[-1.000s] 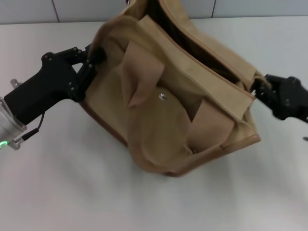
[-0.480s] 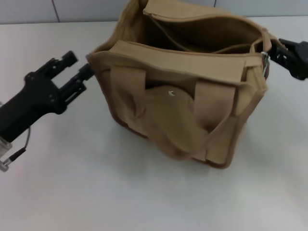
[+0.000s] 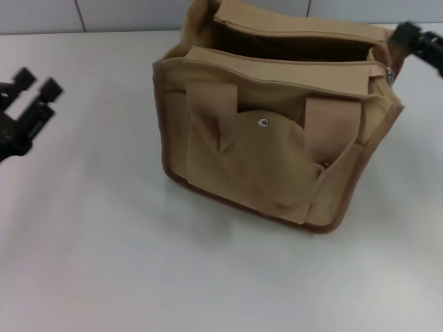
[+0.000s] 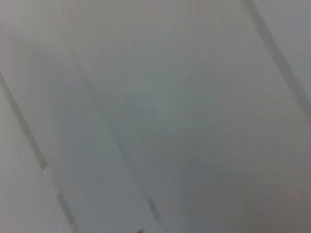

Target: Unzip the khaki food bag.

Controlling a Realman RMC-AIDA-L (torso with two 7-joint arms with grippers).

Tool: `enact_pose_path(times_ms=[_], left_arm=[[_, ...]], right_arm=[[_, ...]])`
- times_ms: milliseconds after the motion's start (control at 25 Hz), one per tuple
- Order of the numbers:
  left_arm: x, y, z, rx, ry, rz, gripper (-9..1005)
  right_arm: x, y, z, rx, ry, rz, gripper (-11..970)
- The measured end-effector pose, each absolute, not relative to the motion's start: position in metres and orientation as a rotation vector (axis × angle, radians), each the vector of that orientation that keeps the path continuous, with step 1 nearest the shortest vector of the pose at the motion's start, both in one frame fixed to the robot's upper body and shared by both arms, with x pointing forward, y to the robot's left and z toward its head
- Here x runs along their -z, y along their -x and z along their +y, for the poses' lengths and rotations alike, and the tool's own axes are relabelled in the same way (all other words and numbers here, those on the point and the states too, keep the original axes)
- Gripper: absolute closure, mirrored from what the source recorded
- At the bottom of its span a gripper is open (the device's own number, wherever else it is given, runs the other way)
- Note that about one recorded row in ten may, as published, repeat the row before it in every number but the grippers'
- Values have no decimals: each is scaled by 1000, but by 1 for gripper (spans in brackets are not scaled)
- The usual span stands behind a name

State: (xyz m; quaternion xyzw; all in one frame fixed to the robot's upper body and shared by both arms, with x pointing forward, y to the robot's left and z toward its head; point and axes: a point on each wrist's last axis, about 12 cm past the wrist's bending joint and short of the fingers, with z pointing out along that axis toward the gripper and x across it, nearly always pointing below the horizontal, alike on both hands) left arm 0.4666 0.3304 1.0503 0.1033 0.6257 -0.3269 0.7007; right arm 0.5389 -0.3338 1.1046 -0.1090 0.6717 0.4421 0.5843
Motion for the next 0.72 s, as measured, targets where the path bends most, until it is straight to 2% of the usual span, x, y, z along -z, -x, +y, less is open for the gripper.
enact_pose_path(times_ms=[240,440,560,720], left_arm=[[-1051,-465,346,692,-153,1410,410],[-1049,-463,357,681,-67,1426,409],[-1051,-460,361,683,-68,1429,409],[-1067,-460,365,750,-378,1477,402]], right_arm=[[-1107,-517,-350,-1030,183,1449,497],[-1116,-502,-340,-1115,316,1338,272],[-1122,-492,-323,-1223,522,1270,270],[-1121,-485,-302,-1331,756,1262,268]])
